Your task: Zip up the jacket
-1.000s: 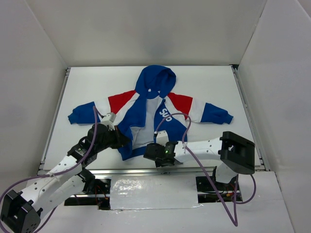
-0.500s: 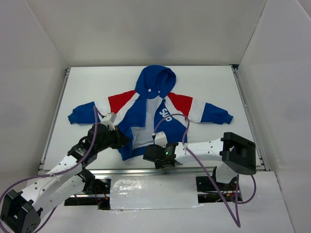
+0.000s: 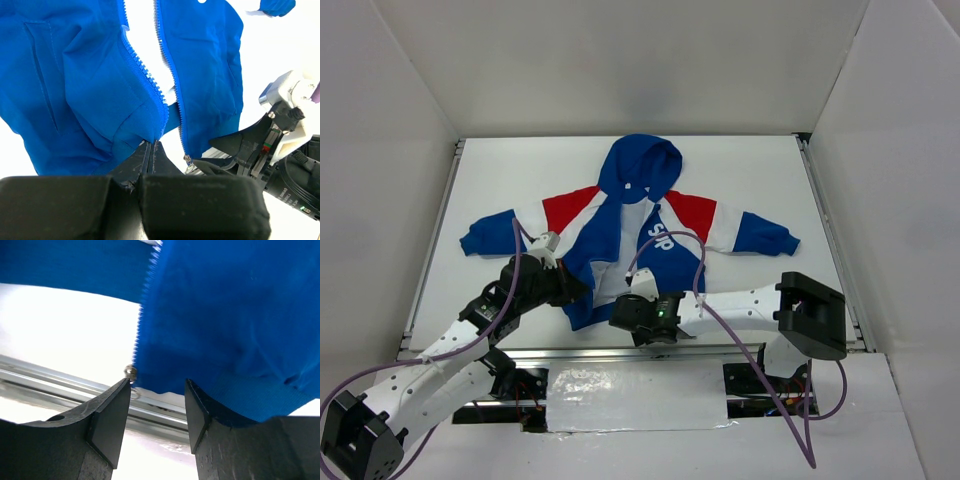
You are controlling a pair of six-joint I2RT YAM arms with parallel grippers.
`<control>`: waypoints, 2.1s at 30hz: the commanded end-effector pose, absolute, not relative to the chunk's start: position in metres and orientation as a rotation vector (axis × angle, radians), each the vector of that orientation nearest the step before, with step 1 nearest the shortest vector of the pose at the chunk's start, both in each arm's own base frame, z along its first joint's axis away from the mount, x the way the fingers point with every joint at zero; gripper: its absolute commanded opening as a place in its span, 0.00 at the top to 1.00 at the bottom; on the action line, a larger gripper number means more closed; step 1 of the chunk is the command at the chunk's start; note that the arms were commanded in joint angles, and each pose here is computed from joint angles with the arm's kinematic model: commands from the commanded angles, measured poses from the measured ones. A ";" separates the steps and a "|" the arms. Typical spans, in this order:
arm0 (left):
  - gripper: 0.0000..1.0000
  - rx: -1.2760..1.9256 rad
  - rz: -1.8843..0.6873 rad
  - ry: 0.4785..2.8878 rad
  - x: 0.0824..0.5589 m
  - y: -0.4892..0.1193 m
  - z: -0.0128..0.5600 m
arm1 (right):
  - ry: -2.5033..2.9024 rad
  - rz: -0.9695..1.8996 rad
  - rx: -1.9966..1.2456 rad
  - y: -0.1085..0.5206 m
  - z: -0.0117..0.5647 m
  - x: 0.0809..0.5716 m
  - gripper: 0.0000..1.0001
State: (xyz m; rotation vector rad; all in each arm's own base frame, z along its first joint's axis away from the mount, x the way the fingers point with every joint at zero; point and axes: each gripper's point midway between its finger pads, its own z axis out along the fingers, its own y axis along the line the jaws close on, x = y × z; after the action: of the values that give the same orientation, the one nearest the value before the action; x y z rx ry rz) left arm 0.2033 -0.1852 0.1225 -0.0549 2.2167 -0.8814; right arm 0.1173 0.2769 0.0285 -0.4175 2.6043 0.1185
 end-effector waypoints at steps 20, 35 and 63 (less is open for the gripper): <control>1.00 -0.003 -0.908 2.173 0.206 -0.190 0.128 | 2.575 0.170 -0.391 0.284 0.034 0.118 0.49; 1.00 0.001 -0.906 2.178 0.206 -0.190 0.126 | 2.603 0.146 -0.410 0.285 0.019 0.115 0.51; 1.00 -0.004 -0.894 2.182 0.204 -0.187 0.121 | 2.813 0.161 -0.399 0.258 -0.049 0.072 1.00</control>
State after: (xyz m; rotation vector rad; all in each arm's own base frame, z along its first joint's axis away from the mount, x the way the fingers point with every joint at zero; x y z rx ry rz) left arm 0.2020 -0.1853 0.1169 -0.0247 2.2206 -0.8759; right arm 0.1157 0.3049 0.0041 -0.3047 2.5869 0.3335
